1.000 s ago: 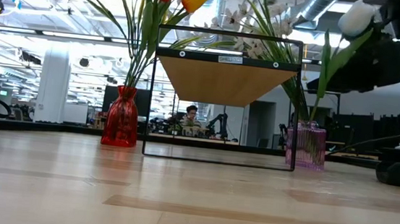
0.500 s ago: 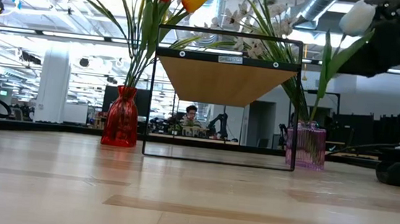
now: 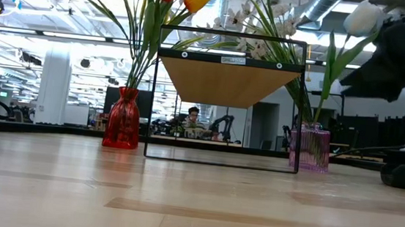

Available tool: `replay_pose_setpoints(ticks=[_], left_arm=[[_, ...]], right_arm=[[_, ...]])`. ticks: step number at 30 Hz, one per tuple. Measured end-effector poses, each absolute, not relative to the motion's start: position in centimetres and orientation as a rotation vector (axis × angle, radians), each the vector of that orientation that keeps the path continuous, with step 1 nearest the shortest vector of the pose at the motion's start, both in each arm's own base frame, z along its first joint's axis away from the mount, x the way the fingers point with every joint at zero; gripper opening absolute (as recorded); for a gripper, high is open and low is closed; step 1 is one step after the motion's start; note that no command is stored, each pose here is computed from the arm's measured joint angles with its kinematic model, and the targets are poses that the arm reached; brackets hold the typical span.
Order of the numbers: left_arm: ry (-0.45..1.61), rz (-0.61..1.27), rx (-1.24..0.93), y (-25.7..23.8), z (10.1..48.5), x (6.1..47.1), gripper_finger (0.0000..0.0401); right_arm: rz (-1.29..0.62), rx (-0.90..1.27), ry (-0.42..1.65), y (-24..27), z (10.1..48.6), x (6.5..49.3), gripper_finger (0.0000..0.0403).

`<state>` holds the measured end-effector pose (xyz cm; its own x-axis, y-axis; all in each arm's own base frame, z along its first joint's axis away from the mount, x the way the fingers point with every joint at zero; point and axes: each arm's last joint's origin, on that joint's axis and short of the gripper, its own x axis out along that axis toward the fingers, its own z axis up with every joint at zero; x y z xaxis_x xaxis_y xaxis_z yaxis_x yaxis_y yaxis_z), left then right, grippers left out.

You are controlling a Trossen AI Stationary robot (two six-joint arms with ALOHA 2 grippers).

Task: Pick and place flowers into a vace then onto a shelf
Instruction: Put the purple flower vase with flowers on the shelf

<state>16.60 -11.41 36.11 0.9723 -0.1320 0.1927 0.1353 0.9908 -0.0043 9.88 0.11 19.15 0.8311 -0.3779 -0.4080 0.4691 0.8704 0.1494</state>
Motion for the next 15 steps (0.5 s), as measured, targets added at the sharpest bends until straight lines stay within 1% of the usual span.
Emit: replay_pose_setpoints(ticks=[2,4,8,15], left_arm=[[-0.184,-0.136,-0.013,-11.4,36.0,16.6,0.0217],[-0.188,-0.143,-0.017,-11.5,36.1,16.4,0.0217],[-0.19,-0.161,-0.008,-11.4,36.9,15.7,0.0217],[-0.141,-0.125,0.023,-11.1,37.9,15.4,0.0217]], right_arm=[[-0.462,0.249,0.425,0.3,18.7,9.9,0.026],[-0.475,0.233,0.446,0.5,18.4,10.0,0.0265],[-0.465,0.206,0.473,0.9,18.1,10.2,0.0265],[-0.411,0.249,0.538,1.8,17.5,10.3,0.0265]])
